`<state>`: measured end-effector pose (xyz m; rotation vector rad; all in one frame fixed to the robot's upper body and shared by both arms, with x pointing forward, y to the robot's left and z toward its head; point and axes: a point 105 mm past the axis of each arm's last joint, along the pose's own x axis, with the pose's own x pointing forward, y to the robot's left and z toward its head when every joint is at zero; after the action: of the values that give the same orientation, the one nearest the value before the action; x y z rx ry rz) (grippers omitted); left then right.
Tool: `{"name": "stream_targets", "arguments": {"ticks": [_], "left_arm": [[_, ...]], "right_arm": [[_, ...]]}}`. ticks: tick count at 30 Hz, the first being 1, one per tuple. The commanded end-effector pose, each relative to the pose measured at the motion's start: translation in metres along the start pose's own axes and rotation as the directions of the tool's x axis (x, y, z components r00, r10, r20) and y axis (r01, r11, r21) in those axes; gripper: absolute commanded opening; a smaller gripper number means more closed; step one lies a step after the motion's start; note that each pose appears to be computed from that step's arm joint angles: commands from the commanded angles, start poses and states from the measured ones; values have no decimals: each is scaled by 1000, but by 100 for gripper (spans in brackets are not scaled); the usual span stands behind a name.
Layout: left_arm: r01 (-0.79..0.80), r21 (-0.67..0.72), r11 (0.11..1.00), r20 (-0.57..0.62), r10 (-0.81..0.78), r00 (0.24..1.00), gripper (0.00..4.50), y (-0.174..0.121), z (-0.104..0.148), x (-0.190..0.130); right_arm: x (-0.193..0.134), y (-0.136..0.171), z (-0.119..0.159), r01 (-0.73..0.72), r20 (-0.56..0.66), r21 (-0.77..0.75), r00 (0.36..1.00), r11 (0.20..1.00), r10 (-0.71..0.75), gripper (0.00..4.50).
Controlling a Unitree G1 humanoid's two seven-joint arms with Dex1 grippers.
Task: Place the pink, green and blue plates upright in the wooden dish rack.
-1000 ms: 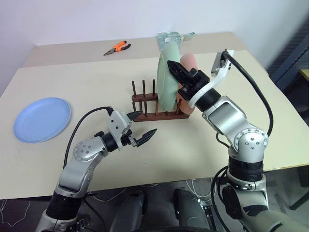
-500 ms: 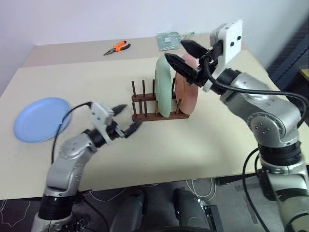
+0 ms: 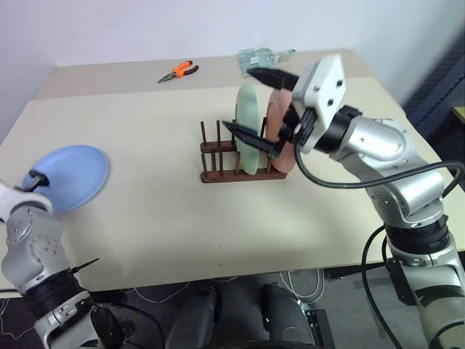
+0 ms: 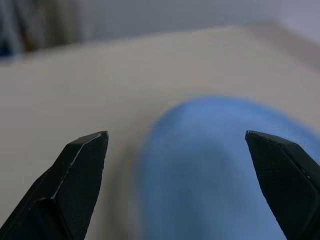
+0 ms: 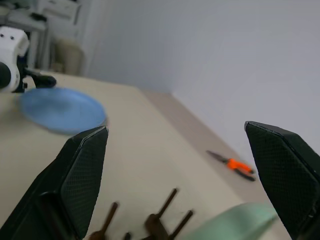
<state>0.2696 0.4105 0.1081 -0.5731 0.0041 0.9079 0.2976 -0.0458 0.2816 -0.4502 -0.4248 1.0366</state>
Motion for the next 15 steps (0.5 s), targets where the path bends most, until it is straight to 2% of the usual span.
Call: {"name": "stream_targets", "arguments": {"ticks": [1,4,11,13,15], "left_arm": [[-20,-141,990,-62,12,998,450,2,0,-3],[15,-207,978,-124,-41,991,365,-7,-11,-6],[133,-254,958,-148,-174,974,2,-35,-12,-10],[179,-233,956,-133,-214,968,2,-44,-9,-11],[453,-108,885,6,-456,890,2,-100,17,-34]], "right_arm": [[1,3,12,-9,45,-49,999,999,11,444],[1,2,12,5,48,-57,999,998,-2,450],[0,3,8,6,33,-36,999,999,-5,450],[1,2,9,5,33,-37,999,999,-4,450],[4,6,14,-8,40,-98,999,995,12,450]]}}
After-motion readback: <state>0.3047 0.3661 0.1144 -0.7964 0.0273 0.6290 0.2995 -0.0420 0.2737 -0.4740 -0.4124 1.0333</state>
